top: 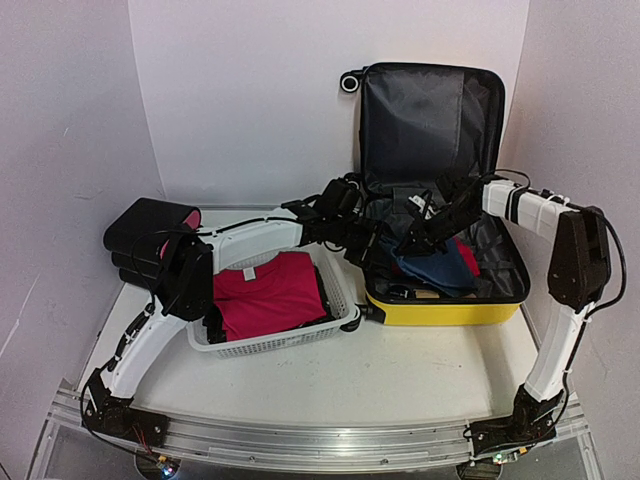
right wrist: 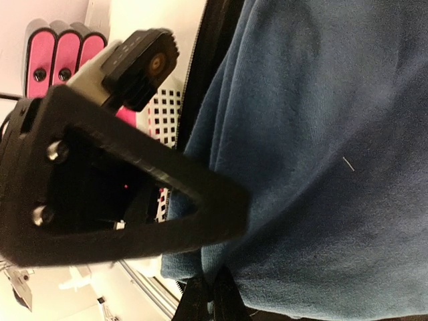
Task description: Open, take out, and arrange the luggage
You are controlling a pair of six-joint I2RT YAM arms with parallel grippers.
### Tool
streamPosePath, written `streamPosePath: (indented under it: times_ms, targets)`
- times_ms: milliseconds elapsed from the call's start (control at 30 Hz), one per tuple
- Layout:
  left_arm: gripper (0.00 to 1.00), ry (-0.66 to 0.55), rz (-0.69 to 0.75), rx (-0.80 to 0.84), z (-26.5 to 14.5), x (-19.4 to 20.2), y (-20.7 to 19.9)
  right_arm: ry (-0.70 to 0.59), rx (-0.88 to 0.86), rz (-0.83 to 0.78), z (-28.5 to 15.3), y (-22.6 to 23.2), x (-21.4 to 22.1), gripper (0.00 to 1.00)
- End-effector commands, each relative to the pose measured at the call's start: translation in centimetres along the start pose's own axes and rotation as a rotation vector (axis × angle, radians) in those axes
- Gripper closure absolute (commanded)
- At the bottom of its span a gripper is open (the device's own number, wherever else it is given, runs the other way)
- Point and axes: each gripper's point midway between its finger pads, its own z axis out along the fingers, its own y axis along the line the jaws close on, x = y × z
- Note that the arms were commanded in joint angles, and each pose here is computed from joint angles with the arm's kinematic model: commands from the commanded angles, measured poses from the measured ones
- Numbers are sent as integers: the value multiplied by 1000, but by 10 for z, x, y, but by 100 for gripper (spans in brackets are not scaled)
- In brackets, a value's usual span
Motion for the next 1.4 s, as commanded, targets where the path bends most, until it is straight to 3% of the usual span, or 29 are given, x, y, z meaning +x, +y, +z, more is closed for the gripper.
streamPosePath:
  times_ms: [0,133,300,400,733,1000,1167,1233,1267,1367]
  targets:
    - [38,-48,29,-30,0,-6,4,-36,-25,-92,-15,28,4,100]
    - [45,-67,66,-14,0,-11,-2,-29,-15,-93,-13,26,8,100]
    - [35,-104,115,-19,-2,-16,-4,-26,-16,-102,-12,30,9,100]
    - [37,-115,129,-19,-1,-20,-3,-23,-14,-112,-10,32,10,100]
    - [66,-115,171,-9,-2,-19,-8,-2,1,-148,-6,40,17,100]
    - [99,-137,297,19,-25,-16,-30,-3,-3,-132,-8,46,18,100]
    - [100,-160,391,34,-41,-8,-44,-4,-29,-102,-10,52,15,100]
    - [100,-169,437,40,-48,-2,-50,-10,-30,-79,-12,55,13,92]
    - [100,-178,465,40,-52,1,-52,-15,-26,-64,-14,56,12,78]
    - [100,-204,544,30,-65,10,-57,-61,2,-37,-32,61,8,52]
